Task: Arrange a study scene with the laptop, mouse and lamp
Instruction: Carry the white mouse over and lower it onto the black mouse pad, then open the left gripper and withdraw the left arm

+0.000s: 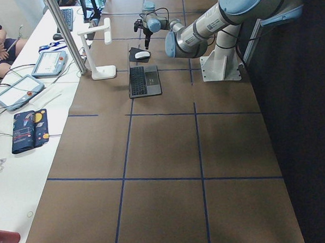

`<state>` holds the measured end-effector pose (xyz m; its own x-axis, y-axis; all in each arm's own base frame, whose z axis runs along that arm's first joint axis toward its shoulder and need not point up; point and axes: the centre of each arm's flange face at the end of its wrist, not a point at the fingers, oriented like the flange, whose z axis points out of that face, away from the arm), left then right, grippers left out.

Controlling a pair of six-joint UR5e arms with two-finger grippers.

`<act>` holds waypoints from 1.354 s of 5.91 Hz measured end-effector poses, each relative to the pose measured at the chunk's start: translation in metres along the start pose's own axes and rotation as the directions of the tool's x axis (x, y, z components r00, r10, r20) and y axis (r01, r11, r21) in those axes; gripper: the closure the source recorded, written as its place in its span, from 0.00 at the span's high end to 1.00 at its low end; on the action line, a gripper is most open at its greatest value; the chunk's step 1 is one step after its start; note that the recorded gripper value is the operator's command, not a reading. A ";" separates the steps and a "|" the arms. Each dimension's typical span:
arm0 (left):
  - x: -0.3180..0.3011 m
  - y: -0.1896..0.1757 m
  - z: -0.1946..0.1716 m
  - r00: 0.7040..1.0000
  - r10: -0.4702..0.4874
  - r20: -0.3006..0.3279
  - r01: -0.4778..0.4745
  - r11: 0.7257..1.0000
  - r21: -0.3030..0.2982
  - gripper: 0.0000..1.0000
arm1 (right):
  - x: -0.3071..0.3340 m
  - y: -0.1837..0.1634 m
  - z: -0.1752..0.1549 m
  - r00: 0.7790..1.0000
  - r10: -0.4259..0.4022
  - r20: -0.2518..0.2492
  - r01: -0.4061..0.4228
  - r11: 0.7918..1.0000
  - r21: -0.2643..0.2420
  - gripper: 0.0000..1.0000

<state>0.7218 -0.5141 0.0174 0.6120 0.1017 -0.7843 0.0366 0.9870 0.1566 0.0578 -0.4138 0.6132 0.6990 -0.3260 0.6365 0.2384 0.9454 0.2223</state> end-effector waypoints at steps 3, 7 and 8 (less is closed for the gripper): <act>-0.134 0.044 -0.053 0.993 0.117 0.022 -0.116 0.993 -0.015 1.00 | -0.003 -0.001 -0.004 0.983 0.183 -0.004 -0.183 0.983 0.008 1.00; -0.400 0.049 -0.132 0.935 0.353 0.026 -0.351 0.934 -0.065 1.00 | -0.004 -0.001 -0.004 0.976 0.217 -0.001 -0.217 0.976 0.010 1.00; -0.468 0.040 -0.149 0.914 0.405 0.023 -0.401 0.912 -0.090 1.00 | -0.003 -0.002 -0.004 0.977 0.213 -0.002 -0.213 0.977 0.014 1.00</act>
<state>0.3190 -0.5036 0.3009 0.5926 0.4895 -0.6397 -0.2832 0.8701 0.4034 0.0577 -0.4141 0.6078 0.7348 -0.1172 0.6681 0.0750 0.9930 0.0918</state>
